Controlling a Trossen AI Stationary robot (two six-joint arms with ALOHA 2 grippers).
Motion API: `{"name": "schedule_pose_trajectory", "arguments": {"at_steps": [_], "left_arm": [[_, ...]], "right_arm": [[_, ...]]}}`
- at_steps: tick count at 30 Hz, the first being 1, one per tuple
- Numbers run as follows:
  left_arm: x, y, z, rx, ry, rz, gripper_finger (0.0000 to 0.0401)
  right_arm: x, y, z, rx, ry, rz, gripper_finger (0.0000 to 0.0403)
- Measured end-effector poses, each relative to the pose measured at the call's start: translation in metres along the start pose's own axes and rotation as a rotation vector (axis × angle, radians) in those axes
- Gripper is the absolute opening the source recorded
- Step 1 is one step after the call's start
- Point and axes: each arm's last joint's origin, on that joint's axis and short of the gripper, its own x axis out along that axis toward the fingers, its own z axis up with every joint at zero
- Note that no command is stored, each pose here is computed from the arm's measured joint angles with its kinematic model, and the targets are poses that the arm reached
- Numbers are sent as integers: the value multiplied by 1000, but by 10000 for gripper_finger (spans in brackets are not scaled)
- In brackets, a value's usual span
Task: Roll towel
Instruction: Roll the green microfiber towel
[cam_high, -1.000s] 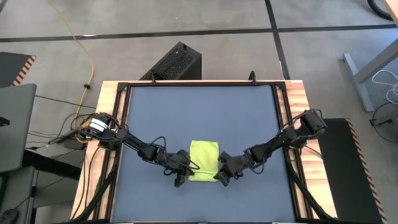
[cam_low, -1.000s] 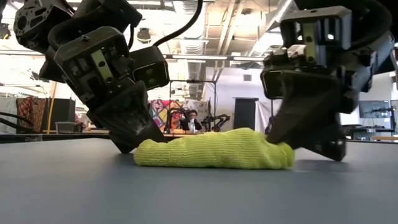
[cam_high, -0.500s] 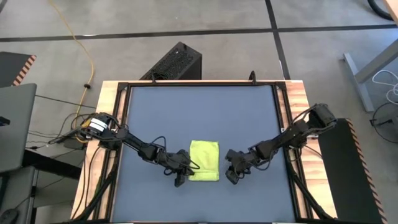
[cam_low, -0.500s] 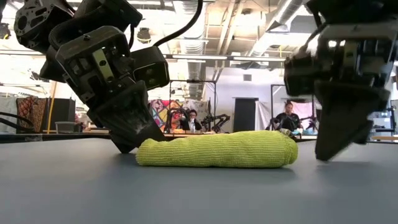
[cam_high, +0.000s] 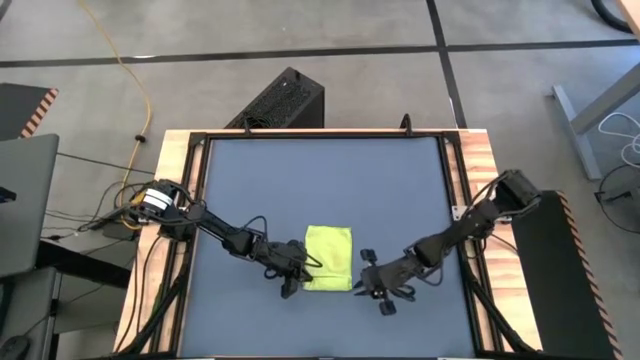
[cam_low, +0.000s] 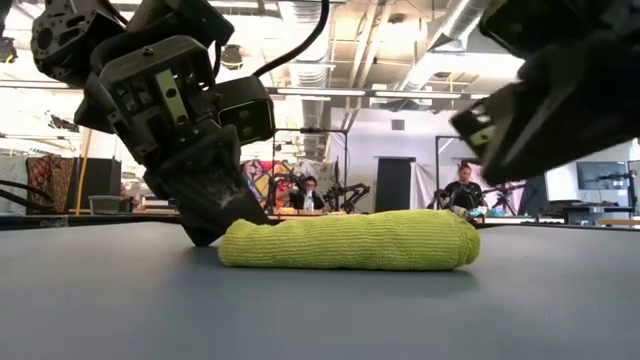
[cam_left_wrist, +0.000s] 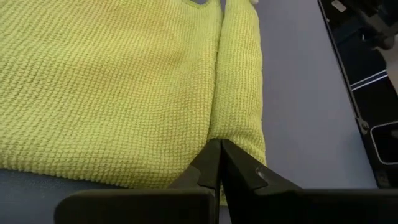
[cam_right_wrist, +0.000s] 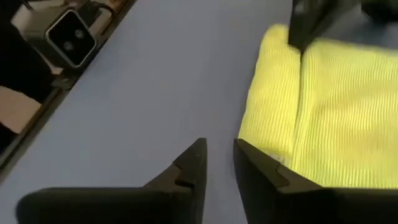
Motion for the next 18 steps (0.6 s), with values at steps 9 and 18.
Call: {"name": "schedule_pose_trajectory", "arguments": {"at_steps": [9, 18], "left_arm": [[0, 0, 0, -13, -3, -4, 0], [0, 0, 1, -9, 3, -10, 0]], "right_arm": [[31, 9, 21, -170, 91, -13, 209], [29, 2, 22, -172, 140, -59, 213]]}}
